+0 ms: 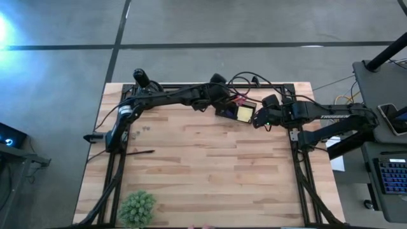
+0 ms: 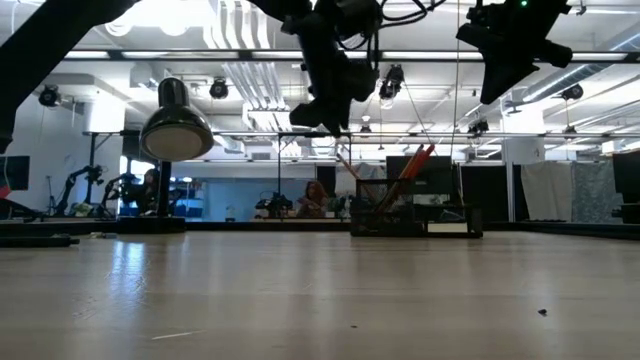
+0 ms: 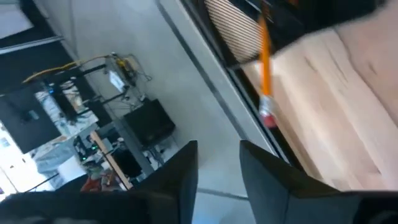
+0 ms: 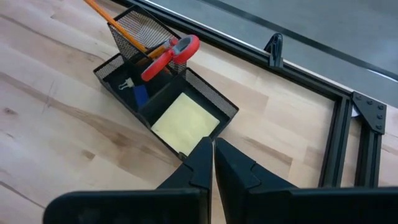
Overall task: Pick and place office supplies into organizer
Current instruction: Put the top blue binder clip into the desk organizer
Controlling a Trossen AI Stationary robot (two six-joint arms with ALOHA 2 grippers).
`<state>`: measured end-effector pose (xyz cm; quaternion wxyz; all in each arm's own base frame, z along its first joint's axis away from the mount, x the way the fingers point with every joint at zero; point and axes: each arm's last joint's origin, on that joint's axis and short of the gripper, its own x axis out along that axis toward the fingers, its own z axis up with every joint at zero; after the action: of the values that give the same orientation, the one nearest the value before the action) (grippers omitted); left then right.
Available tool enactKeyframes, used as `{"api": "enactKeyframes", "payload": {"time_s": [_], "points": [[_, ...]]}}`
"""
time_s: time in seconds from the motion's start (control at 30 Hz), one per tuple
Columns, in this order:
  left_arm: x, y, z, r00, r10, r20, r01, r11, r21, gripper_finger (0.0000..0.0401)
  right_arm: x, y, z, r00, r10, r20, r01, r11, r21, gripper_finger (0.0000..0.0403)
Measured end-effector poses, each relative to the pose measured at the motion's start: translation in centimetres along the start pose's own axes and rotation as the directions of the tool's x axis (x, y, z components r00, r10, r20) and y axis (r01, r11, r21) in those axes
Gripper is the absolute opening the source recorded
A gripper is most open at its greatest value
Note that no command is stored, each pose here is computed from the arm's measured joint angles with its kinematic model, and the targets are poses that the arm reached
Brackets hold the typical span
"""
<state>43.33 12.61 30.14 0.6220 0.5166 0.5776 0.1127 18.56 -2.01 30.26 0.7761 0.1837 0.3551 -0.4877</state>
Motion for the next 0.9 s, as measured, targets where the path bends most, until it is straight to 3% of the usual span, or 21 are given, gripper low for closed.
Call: {"api": "enactKeyframes", "payload": {"time_s": [0.13, 0.23, 0.33, 0.43, 0.47, 0.53, 0.57, 0.63, 0.67, 0.73, 0.8, 0.9], "points": [[0.0, 0.2, 0.1, 1.0, 0.023, 0.009, -0.023, 1.0, -0.019, 0.0124, 0.0, 0.0, 0.0, 1.0, 0.0, 0.0, 0.0, 1.0, 0.0, 0.0009], [-0.1, 0.3, -0.1, 0.996, 0.056, -0.068, -0.059, 0.997, -0.045, 0.0132, 0.1, 0.0, -0.1, 1.0, -0.003, -0.002, 0.003, 1.0, -0.002, 0.0009], [-1.0, 0.5, -1.2, 0.983, 0.071, -0.171, -0.095, 0.986, -0.134, 0.0134, 0.2, 0.0, -0.2, 1.0, -0.006, -0.006, 0.006, 1.0, -0.002, 0.0009], [-3.4, 0.2, -3.1, 0.983, -0.004, -0.183, -0.058, 0.941, -0.332, 0.0134, 0.4, 0.0, -0.5, 0.999, 0.006, -0.033, -0.007, 1.0, -0.007, 0.0009], [-4.3, -0.3, -3.7, 0.981, -0.056, -0.183, -0.026, 0.91, -0.413, 0.0134, 0.5, 0.0, -0.6, 0.999, 0.013, -0.048, -0.014, 1.0, -0.008, 0.0009], [-5.9, -1.6, -4.6, 0.964, -0.203, -0.173, 0.065, 0.807, -0.587, 0.0134, 0.7, 0.1, -0.9, 0.996, 0.033, -0.079, -0.034, 0.999, -0.008, 0.0009], [-6.6, -2.5, -4.9, 0.937, -0.311, -0.158, 0.127, 0.727, -0.675, 0.0134, 0.8, 0.2, -1.0, 0.994, 0.043, -0.1, -0.044, 0.999, -0.009, 0.0009], [-7.3, -4.3, -5.2, 0.84, -0.53, -0.117, 0.231, 0.545, -0.806, 0.0134, 1.1, 0.3, -1.4, 0.988, 0.069, -0.141, -0.073, 0.997, -0.021, 0.0009], [-7.2, -5.0, -4.7, 0.808, -0.586, -0.062, 0.259, 0.448, -0.856, 0.0134, 1.3, 0.4, -1.5, 0.984, 0.082, -0.158, -0.088, 0.996, -0.028, 0.0009], [-7.9, -6.8, -4.6, 0.743, -0.669, 0.024, 0.308, 0.31, -0.9, 0.0134, 1.6, 0.7, -1.8, 0.978, 0.092, -0.189, -0.101, 0.994, -0.042, 0.001], [-8.3, -9.0, -4.2, 0.695, -0.719, -0.015, 0.259, 0.269, -0.928, 0.0134, 1.8, 1.0, -1.9, 0.973, 0.093, -0.21, -0.106, 0.993, -0.052, 0.0017], [-8.7, -12.9, -4.6, 0.656, -0.742, -0.137, 0.075, 0.244, -0.967, 0.0134, 2.2, 1.8, -1.8, 0.965, 0.14, -0.22, -0.16, 0.984, -0.075, 0.0038]]}}
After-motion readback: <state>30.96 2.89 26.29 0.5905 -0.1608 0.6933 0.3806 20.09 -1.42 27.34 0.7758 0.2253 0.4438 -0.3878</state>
